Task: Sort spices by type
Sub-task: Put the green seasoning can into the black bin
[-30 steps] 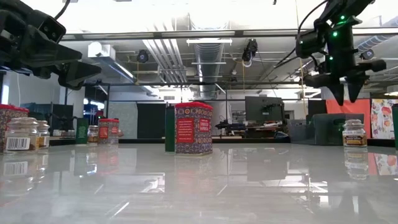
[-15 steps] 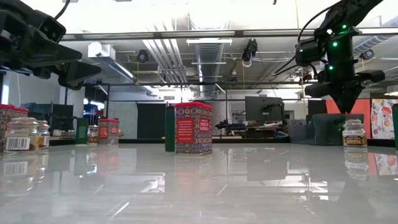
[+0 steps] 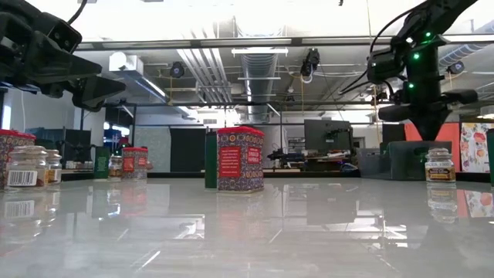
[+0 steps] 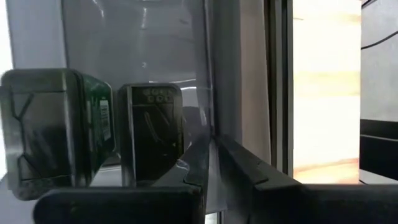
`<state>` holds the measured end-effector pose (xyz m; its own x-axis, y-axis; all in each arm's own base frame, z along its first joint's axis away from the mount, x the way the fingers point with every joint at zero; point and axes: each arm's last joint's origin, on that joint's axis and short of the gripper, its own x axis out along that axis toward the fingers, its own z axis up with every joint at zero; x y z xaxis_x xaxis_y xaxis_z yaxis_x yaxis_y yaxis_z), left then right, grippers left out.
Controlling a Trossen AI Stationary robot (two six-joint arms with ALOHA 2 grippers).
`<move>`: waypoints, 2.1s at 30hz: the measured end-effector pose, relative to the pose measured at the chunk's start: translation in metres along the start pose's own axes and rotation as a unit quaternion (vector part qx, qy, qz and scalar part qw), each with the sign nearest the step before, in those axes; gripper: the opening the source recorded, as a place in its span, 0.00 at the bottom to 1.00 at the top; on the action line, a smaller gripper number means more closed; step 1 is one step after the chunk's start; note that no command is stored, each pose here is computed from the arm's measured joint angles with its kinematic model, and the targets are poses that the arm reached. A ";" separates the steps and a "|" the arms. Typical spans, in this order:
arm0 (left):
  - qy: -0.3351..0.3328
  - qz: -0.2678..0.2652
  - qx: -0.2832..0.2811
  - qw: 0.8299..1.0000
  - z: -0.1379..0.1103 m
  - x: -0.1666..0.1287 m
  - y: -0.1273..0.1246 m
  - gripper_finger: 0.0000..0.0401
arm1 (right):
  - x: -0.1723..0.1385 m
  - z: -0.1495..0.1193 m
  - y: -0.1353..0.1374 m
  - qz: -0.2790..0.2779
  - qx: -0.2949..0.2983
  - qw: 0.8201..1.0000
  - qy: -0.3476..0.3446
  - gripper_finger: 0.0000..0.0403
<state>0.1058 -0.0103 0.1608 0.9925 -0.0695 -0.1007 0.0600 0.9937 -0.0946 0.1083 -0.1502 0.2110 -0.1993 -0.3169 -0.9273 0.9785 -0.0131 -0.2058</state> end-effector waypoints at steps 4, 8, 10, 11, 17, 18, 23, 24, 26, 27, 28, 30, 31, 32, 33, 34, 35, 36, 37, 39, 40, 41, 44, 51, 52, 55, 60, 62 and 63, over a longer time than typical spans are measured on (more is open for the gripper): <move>0.000 0.000 0.000 1.000 0.000 0.000 0.000 0.64 | 0.001 -0.001 0.000 0.002 0.000 1.000 0.000 0.07; 0.000 0.000 0.000 1.000 0.000 0.000 0.000 0.64 | 0.001 0.000 0.001 0.006 0.001 1.000 -0.002 0.07; 0.000 0.000 0.000 1.000 0.000 0.000 0.000 0.64 | 0.001 0.000 0.001 0.010 0.000 1.000 0.001 0.07; 0.000 0.000 0.000 1.000 0.000 0.000 0.000 0.64 | 0.001 0.000 0.002 0.013 -0.002 1.000 0.003 0.07; 0.000 0.000 0.000 1.000 0.000 0.000 0.000 0.64 | 0.001 0.000 0.002 0.015 -0.002 1.000 0.002 0.07; 0.000 0.000 0.000 1.000 0.000 0.000 0.000 0.64 | 0.001 0.000 0.002 0.015 -0.002 1.000 0.002 0.07; 0.000 0.000 0.000 1.000 0.000 0.000 0.000 0.64 | 0.001 0.002 0.003 0.022 0.000 1.000 -0.006 0.07; 0.000 0.000 0.000 1.000 0.000 0.000 0.000 0.64 | 0.001 0.002 0.003 0.022 -0.002 1.000 -0.008 0.07; 0.000 0.000 0.000 1.000 0.000 0.000 0.000 0.64 | 0.001 0.002 0.004 0.025 -0.003 1.000 -0.011 0.07; 0.000 0.000 0.000 1.000 0.000 0.000 0.000 0.64 | 0.001 0.003 0.004 0.027 -0.002 1.000 -0.015 0.07; 0.000 0.000 0.000 1.000 0.000 0.000 0.000 0.64 | 0.001 0.004 0.005 0.029 0.000 0.999 -0.018 0.07; 0.000 0.000 0.000 1.000 0.000 0.000 0.000 0.64 | 0.001 0.005 0.005 0.032 0.001 0.999 -0.021 0.07; 0.000 0.000 0.000 1.000 0.000 0.000 0.000 0.64 | 0.001 0.005 0.006 0.034 0.002 0.999 -0.024 0.07; 0.000 0.000 0.000 1.000 0.000 0.000 0.000 0.64 | 0.001 0.005 0.006 0.035 0.003 0.999 -0.026 0.07; 0.000 0.000 0.000 1.000 0.000 0.000 0.000 0.64 | 0.001 0.005 0.006 0.035 0.003 0.999 -0.025 0.07; 0.000 0.000 0.000 1.000 0.000 0.000 0.000 0.64 | 0.001 0.005 0.006 0.034 0.002 0.999 -0.025 0.07; 0.000 0.000 0.000 1.000 0.000 0.000 0.000 0.64 | 0.001 0.005 0.006 0.034 0.000 0.999 -0.025 0.07; 0.000 0.000 0.000 1.000 0.000 0.000 0.000 0.64 | 0.001 0.005 0.006 0.034 -0.001 0.999 -0.025 0.07; 0.000 0.000 0.000 1.000 0.000 0.000 0.000 0.64 | 0.001 0.005 0.006 0.033 -0.002 0.999 -0.025 0.07; 0.000 0.000 0.000 1.000 0.000 0.000 0.000 0.64 | 0.001 0.005 0.006 0.032 -0.005 0.999 -0.026 0.07; 0.000 0.000 0.000 1.000 0.000 0.000 0.000 0.64 | 0.001 0.005 0.006 0.032 -0.010 0.999 -0.026 0.07; 0.000 0.000 0.000 1.000 0.000 0.000 0.000 0.64 | 0.001 0.005 0.005 0.031 -0.013 0.999 -0.025 0.07; 0.000 0.000 0.000 1.000 0.000 0.000 0.000 0.64 | -0.009 0.010 0.005 0.032 -0.020 0.999 -0.028 0.07; 0.000 0.000 0.000 1.000 0.000 0.000 0.000 0.64 | -0.036 0.018 0.005 0.069 -0.009 0.997 -0.038 0.07; 0.000 0.000 0.000 1.000 0.000 0.000 0.000 0.64 | -0.037 0.016 0.007 0.083 -0.010 0.996 -0.029 0.07; 0.000 0.000 0.000 1.000 0.000 0.000 0.000 0.64 | -0.034 0.010 0.013 0.109 -0.021 0.994 0.000 0.07; 0.000 0.000 0.000 1.000 0.000 0.000 0.000 0.64 | -0.028 0.005 0.015 0.106 -0.026 0.994 0.016 0.07; 0.000 0.000 0.000 1.000 0.000 0.000 0.000 0.64 | -0.027 0.004 0.015 0.105 -0.026 0.994 0.018 0.07; 0.000 0.000 0.000 1.000 0.000 0.000 0.000 0.64 | -0.027 0.004 0.015 0.104 -0.027 0.994 0.019 0.07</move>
<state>0.1058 -0.0103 0.1609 0.9925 -0.0697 -0.1000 0.0602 0.9937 -0.0947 0.1285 -0.1456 0.2339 0.0039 -0.2715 -0.9624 0.9948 0.0994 -0.0240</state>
